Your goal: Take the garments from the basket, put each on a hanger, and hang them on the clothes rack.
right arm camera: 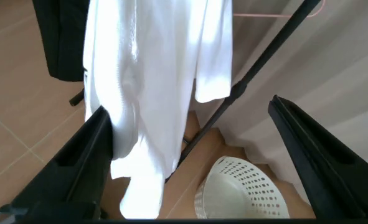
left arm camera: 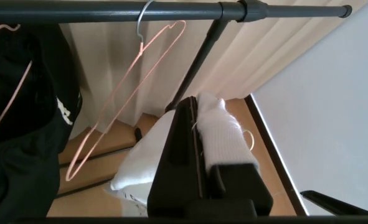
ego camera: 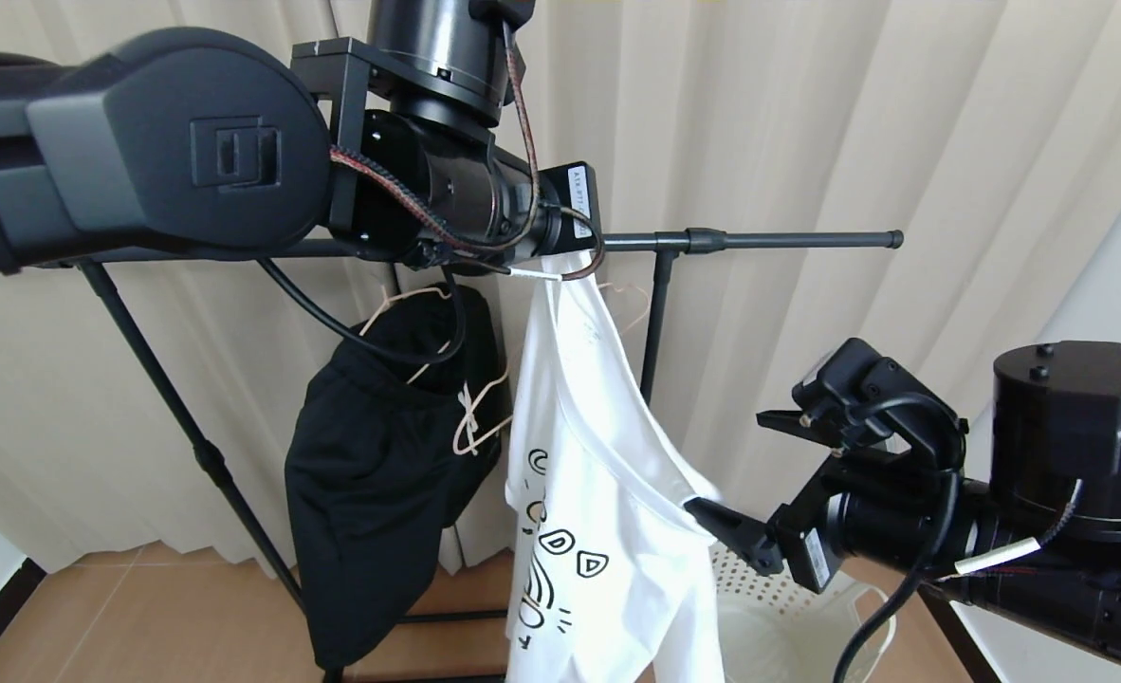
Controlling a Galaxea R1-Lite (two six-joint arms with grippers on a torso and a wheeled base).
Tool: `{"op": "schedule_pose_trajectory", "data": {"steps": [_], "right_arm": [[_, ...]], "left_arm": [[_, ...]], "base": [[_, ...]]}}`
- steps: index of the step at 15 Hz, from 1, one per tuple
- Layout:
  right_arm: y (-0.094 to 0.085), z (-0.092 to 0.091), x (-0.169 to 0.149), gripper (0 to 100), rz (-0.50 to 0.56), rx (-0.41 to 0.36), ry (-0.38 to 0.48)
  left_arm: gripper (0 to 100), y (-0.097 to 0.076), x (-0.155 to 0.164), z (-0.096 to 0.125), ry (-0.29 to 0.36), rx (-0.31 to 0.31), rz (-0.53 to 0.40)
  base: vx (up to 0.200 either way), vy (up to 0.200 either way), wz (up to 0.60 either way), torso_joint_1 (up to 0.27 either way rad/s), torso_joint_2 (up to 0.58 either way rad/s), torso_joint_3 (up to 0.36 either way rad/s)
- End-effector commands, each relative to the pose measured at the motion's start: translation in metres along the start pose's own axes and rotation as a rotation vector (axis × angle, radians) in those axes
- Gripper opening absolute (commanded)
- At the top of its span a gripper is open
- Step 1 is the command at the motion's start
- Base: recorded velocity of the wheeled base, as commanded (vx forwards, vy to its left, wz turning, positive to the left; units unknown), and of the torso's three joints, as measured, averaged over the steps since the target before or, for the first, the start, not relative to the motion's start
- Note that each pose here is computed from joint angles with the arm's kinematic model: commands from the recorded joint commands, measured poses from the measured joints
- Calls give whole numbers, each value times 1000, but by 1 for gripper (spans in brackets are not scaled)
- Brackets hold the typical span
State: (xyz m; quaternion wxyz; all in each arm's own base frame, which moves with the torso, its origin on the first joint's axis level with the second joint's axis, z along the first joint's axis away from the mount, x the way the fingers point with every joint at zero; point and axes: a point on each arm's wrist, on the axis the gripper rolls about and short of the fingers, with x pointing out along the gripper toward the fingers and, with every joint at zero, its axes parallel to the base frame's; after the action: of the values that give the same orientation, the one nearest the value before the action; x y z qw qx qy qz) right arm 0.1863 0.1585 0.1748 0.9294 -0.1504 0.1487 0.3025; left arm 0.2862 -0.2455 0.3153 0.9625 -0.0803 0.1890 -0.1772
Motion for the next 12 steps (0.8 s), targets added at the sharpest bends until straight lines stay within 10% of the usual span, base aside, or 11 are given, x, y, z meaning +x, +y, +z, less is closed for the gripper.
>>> {"op": "schedule_pose_trajectory", "data": {"steps": [1, 12], "right_arm": [[3, -5, 7, 100, 7, 0, 14], [-12, -6, -10, 100, 159, -2, -131]], "left_arm": [[0, -4, 0, -2, 1, 6, -3], [0, -3, 17, -6, -33, 61, 146]], "base": [[0, 0, 0, 0, 0, 0], [0, 0, 0, 0, 0, 0]]}}
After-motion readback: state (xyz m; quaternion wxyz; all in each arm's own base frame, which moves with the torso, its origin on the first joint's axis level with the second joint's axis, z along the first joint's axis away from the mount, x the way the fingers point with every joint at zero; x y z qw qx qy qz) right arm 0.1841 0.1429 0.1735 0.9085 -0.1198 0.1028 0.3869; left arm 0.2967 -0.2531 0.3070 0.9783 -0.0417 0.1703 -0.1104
